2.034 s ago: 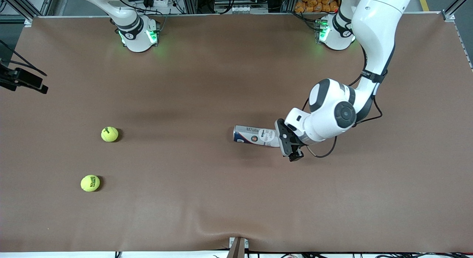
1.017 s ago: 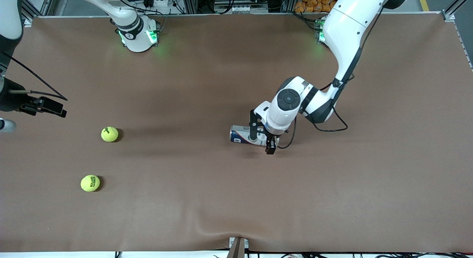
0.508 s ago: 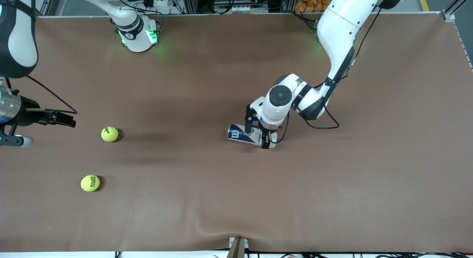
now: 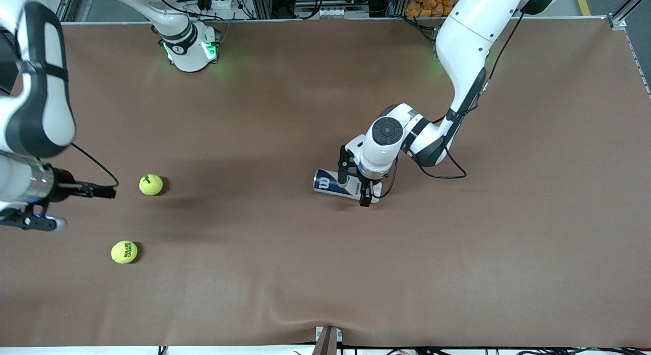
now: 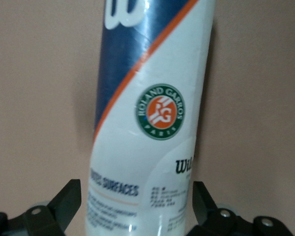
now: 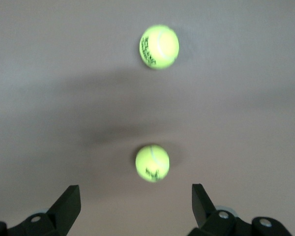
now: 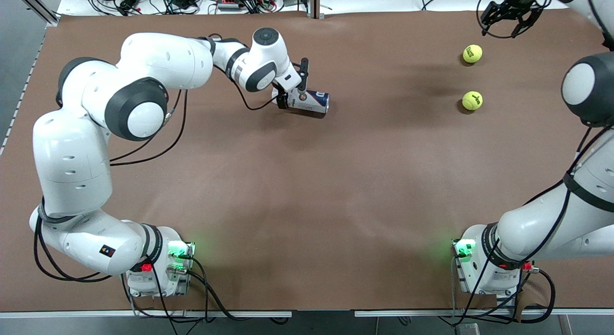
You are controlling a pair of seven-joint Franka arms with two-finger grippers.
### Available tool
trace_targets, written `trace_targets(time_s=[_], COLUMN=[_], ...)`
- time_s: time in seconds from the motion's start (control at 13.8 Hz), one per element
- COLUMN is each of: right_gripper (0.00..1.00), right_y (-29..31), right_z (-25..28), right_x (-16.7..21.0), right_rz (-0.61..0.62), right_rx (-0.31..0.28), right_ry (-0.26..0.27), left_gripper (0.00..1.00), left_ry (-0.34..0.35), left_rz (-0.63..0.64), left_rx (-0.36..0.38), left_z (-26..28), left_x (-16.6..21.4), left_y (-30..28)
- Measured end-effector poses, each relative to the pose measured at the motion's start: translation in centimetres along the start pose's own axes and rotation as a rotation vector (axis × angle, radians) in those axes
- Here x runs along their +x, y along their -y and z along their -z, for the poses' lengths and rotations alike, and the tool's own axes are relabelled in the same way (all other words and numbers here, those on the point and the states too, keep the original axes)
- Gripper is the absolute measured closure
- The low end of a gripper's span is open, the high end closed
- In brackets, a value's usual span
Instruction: Insert tennis ball vertically with right arm
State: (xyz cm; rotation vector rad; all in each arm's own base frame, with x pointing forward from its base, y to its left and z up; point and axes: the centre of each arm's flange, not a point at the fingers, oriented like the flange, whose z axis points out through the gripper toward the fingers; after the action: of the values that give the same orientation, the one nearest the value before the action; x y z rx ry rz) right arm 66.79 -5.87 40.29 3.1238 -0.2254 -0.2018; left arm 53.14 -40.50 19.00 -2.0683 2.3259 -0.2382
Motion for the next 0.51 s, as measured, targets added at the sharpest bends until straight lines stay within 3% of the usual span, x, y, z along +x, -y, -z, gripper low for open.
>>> trace_targets(time_s=[0.22,0.36,0.51], right_gripper=[0.00,0.00,0.00], right_y=[0.0,-0.2,-1.0], right_z=[-4.3,-7.1,-9.2], right_x=[2.5,3.3,3.7], right_rz=[-0.002,-0.006,-0.018], right_rx=[-0.009,-0.015,-0.018], right_ry=[-0.048,-0.043,-0.022], left_gripper=[0.05,0.23,0.26], left_ry=[0.002,-0.004,-0.016], left_rz=[-0.014,-0.015,-0.015], left_rx=[0.024,0.038,0.061], left_z=[-0.8,-0.4,0.7], left_x=[-1.1,-1.1,-0.7], left_y=[0.2,0.6,1.2])
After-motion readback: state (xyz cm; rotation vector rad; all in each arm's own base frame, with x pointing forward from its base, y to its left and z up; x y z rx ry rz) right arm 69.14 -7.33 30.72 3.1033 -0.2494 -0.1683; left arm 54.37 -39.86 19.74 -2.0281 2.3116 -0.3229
